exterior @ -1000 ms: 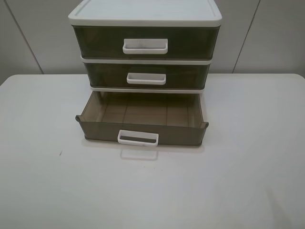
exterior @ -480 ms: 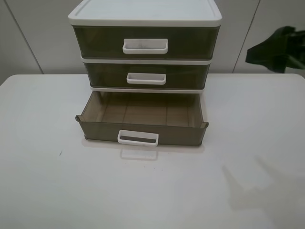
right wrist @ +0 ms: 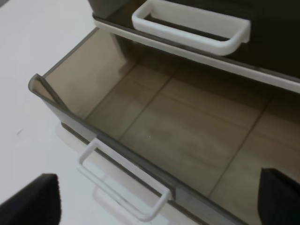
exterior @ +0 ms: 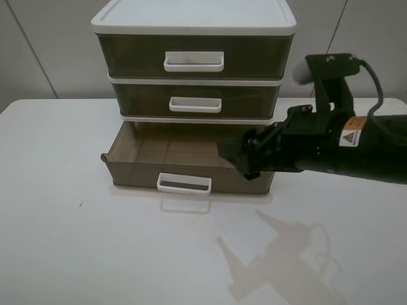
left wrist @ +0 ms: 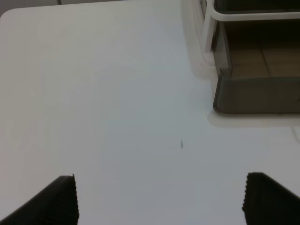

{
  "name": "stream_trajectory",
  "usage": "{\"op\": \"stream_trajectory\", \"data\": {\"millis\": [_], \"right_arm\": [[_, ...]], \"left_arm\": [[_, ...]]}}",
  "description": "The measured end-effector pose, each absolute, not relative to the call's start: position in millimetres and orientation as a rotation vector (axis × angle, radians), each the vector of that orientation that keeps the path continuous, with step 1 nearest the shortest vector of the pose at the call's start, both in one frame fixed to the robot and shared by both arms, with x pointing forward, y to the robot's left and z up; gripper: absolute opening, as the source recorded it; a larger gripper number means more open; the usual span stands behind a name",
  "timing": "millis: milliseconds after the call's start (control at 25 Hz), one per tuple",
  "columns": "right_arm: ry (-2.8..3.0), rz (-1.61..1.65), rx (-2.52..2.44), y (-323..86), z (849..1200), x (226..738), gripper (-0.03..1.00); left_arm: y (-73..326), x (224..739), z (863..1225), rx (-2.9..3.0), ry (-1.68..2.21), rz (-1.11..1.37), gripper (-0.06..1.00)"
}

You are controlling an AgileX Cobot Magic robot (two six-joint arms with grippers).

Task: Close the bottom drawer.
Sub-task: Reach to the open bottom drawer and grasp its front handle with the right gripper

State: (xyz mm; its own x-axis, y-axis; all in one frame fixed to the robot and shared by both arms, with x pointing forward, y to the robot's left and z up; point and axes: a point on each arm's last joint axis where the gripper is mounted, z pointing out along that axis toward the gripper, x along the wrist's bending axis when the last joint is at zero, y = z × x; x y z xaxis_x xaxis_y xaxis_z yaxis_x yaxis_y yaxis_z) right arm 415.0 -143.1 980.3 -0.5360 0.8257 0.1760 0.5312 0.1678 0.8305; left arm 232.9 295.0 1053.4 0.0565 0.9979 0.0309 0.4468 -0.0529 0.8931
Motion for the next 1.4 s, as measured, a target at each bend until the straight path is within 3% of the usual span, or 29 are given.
{"op": "stream_trajectory", "data": {"millis": [200,320,480,600,1400], "right_arm": [[2.071,1.403,1.193,-126.0,950.4,408.7,0.64],[2.037,1.424,1.151,-118.2,936.8,412.9,0.49],[2.010,1.417,1.132,-114.4,921.5,418.9,0.16],[2.019,1.435,1.060,-109.9,913.3,420.1,0.05],[2.084,1.554,0.803,-72.1,883.5,428.5,0.02]], "left_arm": [[295.0,232.9,1053.4,1.600,1.483,0.948,0.72],[295.0,232.9,1053.4,1.600,1.483,0.948,0.72],[295.0,232.9,1053.4,1.600,1.483,0.948,0.72],[295.0,232.9,1053.4,1.600,1.483,0.948,0.72],[295.0,232.9,1053.4,1.600,1.483,0.948,0.72]]}}
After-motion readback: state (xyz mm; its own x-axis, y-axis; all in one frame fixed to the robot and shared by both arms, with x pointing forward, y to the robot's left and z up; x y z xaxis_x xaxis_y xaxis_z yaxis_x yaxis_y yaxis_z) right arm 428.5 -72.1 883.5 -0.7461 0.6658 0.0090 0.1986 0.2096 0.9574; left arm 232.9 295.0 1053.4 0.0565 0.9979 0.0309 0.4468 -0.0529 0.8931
